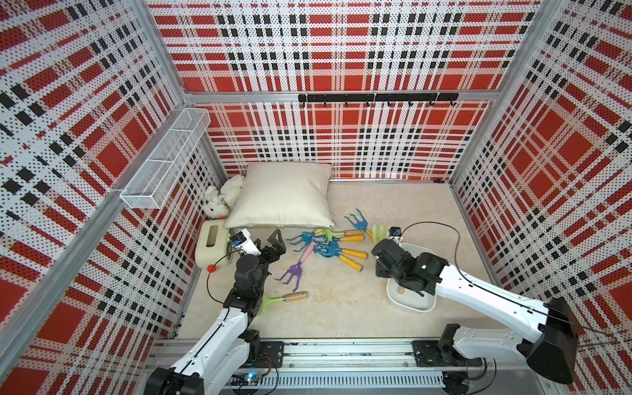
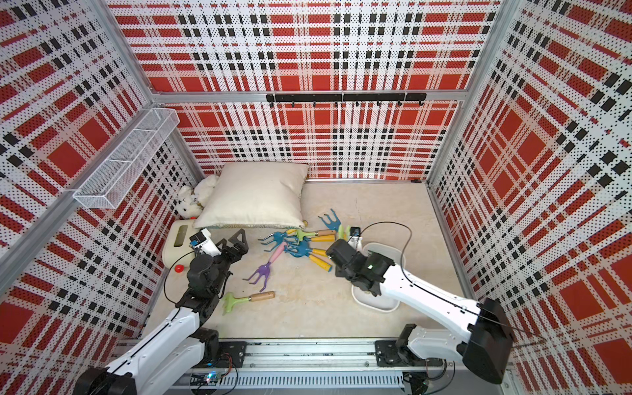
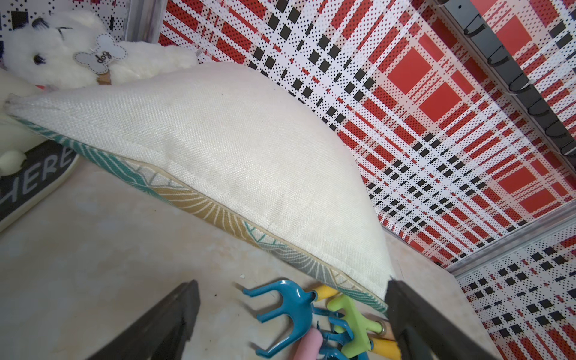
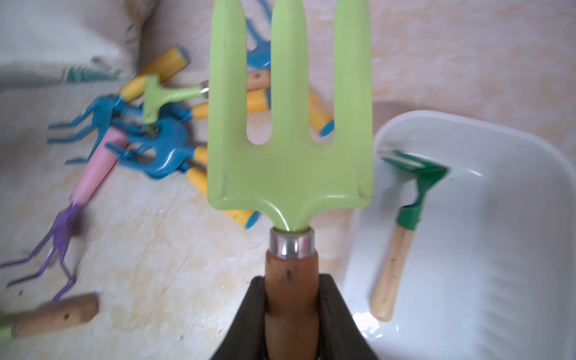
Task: Put the rake into the storage box
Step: Place the rake in the storage box.
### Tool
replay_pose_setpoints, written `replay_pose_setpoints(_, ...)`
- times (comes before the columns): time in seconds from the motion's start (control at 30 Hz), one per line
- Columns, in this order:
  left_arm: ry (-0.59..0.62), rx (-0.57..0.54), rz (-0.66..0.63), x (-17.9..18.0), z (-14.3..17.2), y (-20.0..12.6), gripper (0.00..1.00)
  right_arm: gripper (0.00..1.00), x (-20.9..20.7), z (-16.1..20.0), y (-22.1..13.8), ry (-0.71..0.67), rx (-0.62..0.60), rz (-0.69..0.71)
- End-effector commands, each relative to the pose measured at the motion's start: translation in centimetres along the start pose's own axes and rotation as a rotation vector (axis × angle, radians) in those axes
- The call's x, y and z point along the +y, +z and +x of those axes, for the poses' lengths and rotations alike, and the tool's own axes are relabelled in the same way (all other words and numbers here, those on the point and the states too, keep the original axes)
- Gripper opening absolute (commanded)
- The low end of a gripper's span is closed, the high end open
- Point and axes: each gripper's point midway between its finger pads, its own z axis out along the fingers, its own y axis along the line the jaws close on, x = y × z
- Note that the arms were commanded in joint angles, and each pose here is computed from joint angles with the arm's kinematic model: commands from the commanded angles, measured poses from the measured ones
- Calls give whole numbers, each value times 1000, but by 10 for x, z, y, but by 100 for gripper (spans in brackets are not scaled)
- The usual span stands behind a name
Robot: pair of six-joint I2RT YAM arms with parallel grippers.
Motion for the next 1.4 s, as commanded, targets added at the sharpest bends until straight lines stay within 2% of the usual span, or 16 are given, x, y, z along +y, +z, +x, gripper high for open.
replay_pose_setpoints(0.0, -4, -4, -26, 6, 3, -1, 99, 0, -38, 2, 8, 110, 14, 28)
replay_pose_setpoints(0.23, -7, 19, -38, 8, 8, 3, 99, 0, -96, 24, 38, 217, 75, 163)
replay_pose_setpoints(0.47, -3, 4, -47, 10, 6, 1, 99, 0, -116, 47, 68, 241, 144, 241)
replay_pose_setpoints(0.5, -5, -1, -43, 9, 5, 1, 99, 4, -117, 48, 71, 241, 147, 243)
replay_pose_setpoints(0.57, -19, -12, -40, 9, 4, -2, 99, 20, -119, 50, 77, 247, 154, 243)
replay_pose_setpoints(0.67, -39, -29, -51, 12, 2, -5, 99, 29, -119, 50, 84, 267, 151, 217)
replay_pose_setpoints(0.7, -44, -26, -40, 10, 2, -6, 99, 37, -120, 48, 84, 276, 139, 213)
replay_pose_setpoints(0.73, -49, -24, -28, 7, 1, -6, 99, 39, -120, 45, 83, 282, 126, 203)
replay_pose_setpoints(0.83, -49, -12, -15, 4, 2, -7, 99, 57, -119, 38, 80, 295, 95, 173)
replay_pose_setpoints(1.07, -117, 31, -125, 17, 4, -7, 99, 98, -105, 18, 58, 265, 25, 56)
replay_pose_setpoints(1.37, -336, 149, -386, 16, 27, -30, 99, 100, -73, -7, 8, 213, -81, -185)
